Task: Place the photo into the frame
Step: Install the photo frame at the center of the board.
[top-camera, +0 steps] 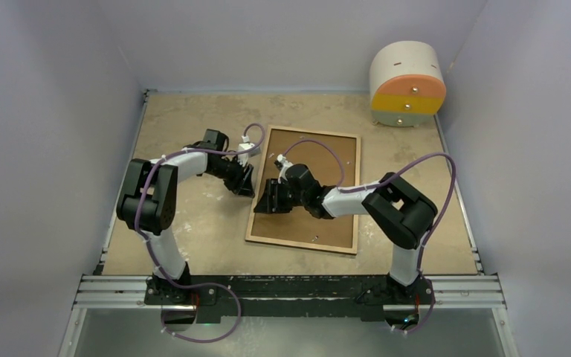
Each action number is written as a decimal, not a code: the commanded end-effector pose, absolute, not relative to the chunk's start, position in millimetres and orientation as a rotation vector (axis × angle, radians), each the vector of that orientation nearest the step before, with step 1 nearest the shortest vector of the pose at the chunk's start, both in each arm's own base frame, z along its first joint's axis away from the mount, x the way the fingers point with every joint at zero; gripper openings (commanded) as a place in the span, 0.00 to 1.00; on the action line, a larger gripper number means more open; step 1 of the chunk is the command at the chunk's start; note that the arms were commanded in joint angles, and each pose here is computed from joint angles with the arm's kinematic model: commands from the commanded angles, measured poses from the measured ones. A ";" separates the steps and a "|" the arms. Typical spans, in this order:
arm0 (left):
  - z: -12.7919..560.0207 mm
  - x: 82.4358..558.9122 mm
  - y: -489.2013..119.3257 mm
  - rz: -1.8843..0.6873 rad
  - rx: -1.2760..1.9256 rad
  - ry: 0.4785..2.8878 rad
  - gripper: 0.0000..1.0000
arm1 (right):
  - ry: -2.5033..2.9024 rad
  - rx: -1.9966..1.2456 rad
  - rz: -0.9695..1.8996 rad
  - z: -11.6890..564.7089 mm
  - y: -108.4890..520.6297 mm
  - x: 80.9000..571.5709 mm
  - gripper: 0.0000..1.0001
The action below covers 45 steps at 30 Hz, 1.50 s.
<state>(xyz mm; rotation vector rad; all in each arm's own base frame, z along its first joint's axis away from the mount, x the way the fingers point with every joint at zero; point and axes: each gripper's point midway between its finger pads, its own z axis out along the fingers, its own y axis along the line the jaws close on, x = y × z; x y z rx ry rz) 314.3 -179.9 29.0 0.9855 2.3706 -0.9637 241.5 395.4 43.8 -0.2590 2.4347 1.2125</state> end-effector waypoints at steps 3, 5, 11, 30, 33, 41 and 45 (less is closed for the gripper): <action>27.1 309.1 -184.7 -0.984 1.037 2.348 0.37 | 2.441 -0.257 1.236 41.0 404.0 242.0 0.48; 27.0 309.3 -185.1 -0.978 1.044 2.346 0.37 | 2.444 -0.256 1.233 39.6 404.3 242.2 0.47; 24.7 307.0 -185.8 -0.979 1.058 2.350 0.36 | 2.462 -0.253 1.249 33.9 408.2 242.1 0.44; 24.4 304.2 -186.5 -0.968 1.091 2.347 0.33 | 2.481 -0.214 1.231 22.9 410.9 247.4 0.39; 22.8 303.0 -187.1 -0.969 1.098 2.348 0.32 | 2.470 -0.198 1.236 22.8 412.0 249.9 0.38; 21.8 300.7 -185.8 -0.962 1.112 2.351 0.28 | 2.470 -0.122 1.205 32.3 392.5 240.4 0.40; 21.1 300.4 -185.2 -0.958 1.114 2.353 0.28 | 2.487 -0.099 1.221 30.4 386.4 232.3 0.41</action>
